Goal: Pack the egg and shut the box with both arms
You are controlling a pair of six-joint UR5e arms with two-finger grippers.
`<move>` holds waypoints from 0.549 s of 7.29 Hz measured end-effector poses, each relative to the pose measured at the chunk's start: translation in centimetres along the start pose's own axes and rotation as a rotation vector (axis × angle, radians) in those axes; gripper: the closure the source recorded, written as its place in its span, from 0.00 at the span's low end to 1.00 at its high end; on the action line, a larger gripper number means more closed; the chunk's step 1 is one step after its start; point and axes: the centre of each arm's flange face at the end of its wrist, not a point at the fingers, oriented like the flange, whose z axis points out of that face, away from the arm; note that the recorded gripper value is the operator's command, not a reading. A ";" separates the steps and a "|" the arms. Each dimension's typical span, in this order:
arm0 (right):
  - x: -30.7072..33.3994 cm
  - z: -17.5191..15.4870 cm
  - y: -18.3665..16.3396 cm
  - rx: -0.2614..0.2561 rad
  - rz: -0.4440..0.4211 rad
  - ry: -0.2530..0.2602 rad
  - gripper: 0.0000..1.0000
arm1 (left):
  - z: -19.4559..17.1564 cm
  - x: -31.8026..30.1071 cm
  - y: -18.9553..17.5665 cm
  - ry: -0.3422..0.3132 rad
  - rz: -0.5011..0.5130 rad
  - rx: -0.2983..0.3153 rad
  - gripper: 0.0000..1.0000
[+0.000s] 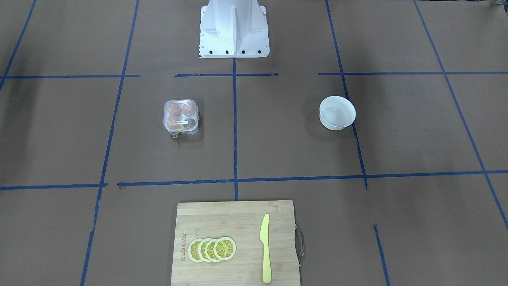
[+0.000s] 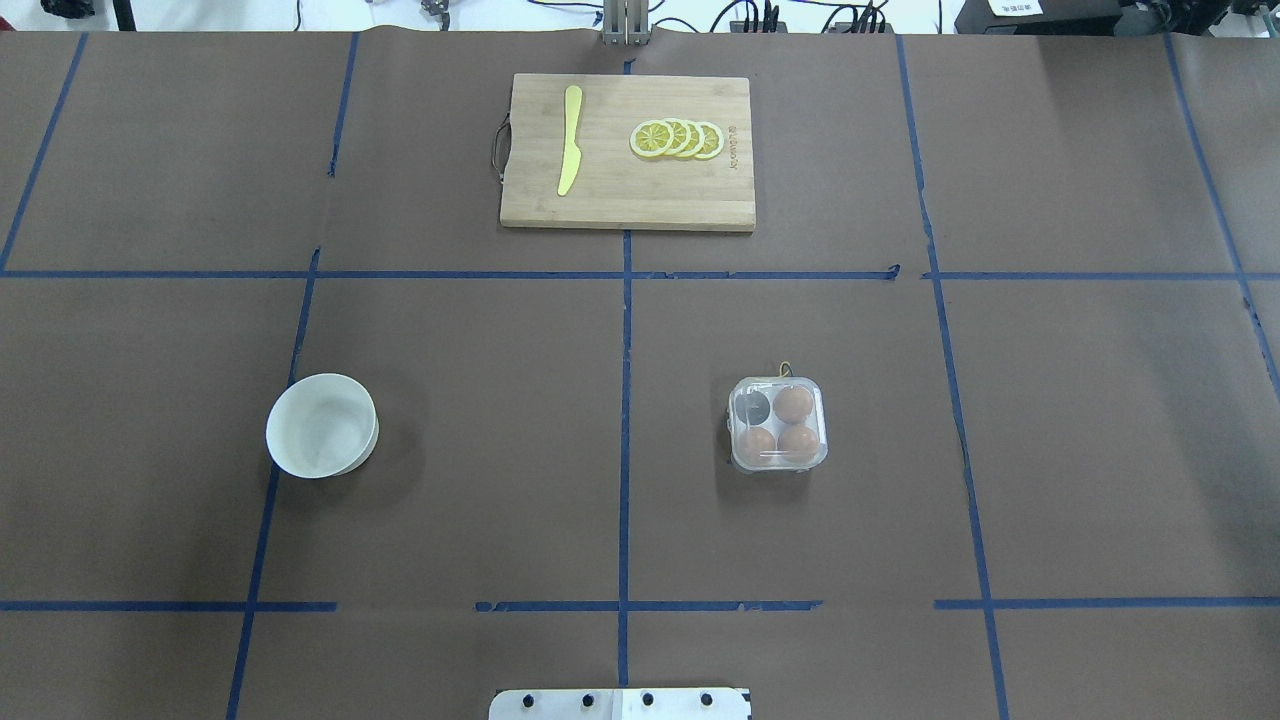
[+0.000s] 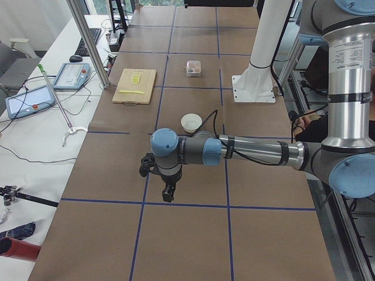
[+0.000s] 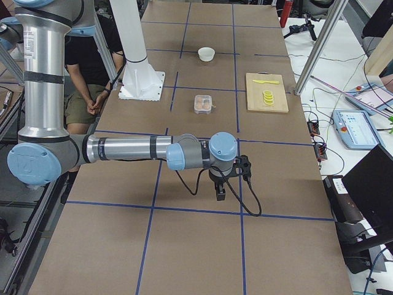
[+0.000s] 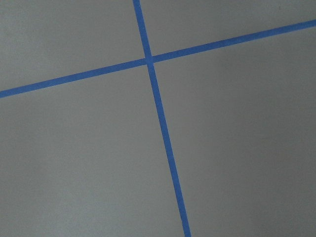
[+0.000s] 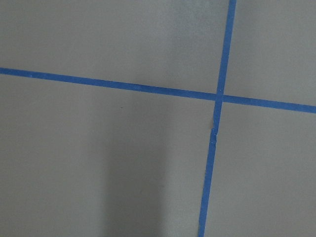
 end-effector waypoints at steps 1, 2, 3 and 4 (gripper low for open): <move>0.1 0.1 0.1 -0.001 0.002 -0.001 0.00 | 0.0 0.0 0.0 0.000 0.000 0.000 0.00; 0.2 0.1 0.2 -0.002 0.003 -0.001 0.00 | 0.0 0.0 0.0 0.000 0.000 0.000 0.00; 0.2 0.1 0.2 -0.003 0.004 -0.001 0.00 | 0.0 0.0 0.0 0.000 0.000 -0.001 0.00; 0.3 0.2 0.2 -0.003 0.005 -0.001 0.00 | 0.0 0.0 -0.1 0.000 0.000 -0.001 0.00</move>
